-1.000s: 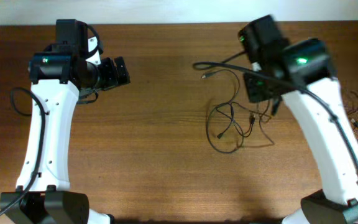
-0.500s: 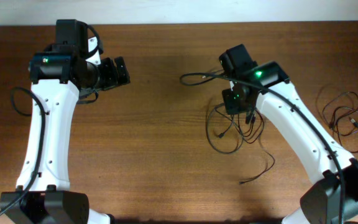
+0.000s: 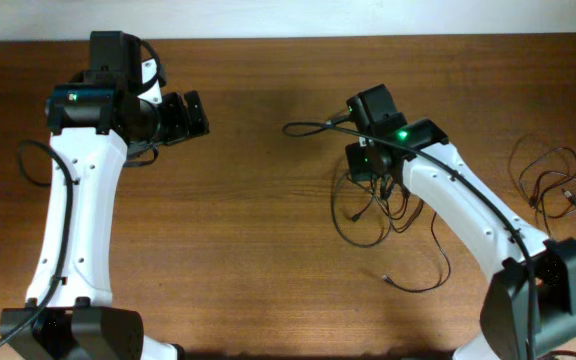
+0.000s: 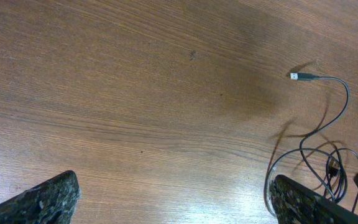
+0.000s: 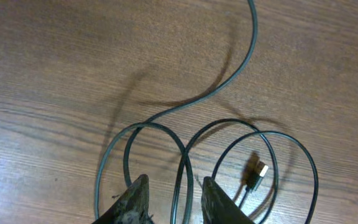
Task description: Untangle cables
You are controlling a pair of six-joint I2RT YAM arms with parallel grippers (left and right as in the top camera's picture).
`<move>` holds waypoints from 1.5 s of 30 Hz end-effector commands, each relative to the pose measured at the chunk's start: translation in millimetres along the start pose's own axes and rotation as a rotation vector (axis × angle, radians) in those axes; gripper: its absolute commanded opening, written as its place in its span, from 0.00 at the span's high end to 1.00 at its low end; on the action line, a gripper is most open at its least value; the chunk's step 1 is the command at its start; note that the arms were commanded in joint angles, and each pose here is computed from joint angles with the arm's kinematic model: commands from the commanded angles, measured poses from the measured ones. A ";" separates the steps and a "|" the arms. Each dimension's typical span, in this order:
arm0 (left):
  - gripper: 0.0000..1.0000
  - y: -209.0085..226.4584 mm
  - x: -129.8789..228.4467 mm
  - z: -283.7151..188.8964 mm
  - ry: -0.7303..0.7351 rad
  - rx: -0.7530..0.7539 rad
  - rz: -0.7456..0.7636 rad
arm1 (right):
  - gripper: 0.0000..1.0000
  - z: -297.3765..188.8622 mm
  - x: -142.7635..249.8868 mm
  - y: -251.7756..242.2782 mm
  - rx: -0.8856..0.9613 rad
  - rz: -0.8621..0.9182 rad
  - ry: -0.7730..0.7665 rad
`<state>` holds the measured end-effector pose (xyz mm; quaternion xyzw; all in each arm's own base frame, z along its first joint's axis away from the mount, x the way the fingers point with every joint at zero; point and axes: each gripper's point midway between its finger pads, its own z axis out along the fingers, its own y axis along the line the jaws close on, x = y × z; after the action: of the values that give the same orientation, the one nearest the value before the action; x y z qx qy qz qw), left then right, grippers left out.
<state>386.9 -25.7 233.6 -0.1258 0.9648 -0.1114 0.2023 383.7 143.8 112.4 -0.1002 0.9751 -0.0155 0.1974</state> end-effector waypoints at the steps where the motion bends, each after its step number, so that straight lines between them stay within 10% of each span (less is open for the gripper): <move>1: 0.01 0.4 -2.7 -1.1 -0.008 -0.003 -0.003 | 0.72 22.3 7.8 4.1 -0.001 0.003 0.045; 29: 0.01 0.4 -2.7 -1.1 -0.008 -0.003 -0.003 | 0.80 33.5 44.5 0.4 0.026 -0.022 0.206; 33: 0.01 0.6 -2.8 -1.1 -0.009 -0.003 -0.003 | 0.96 33.0 44.2 3.3 0.009 -0.021 0.207; 45: 0.01 0.4 -2.7 -1.1 -0.008 -0.003 -0.003 | 0.96 -146.3 -67.1 30.0 -0.263 0.010 -0.210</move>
<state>386.9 -25.7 233.6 -0.1258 0.9648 -0.1114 0.2023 384.9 180.3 185.6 -0.1153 0.9700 0.0834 0.1973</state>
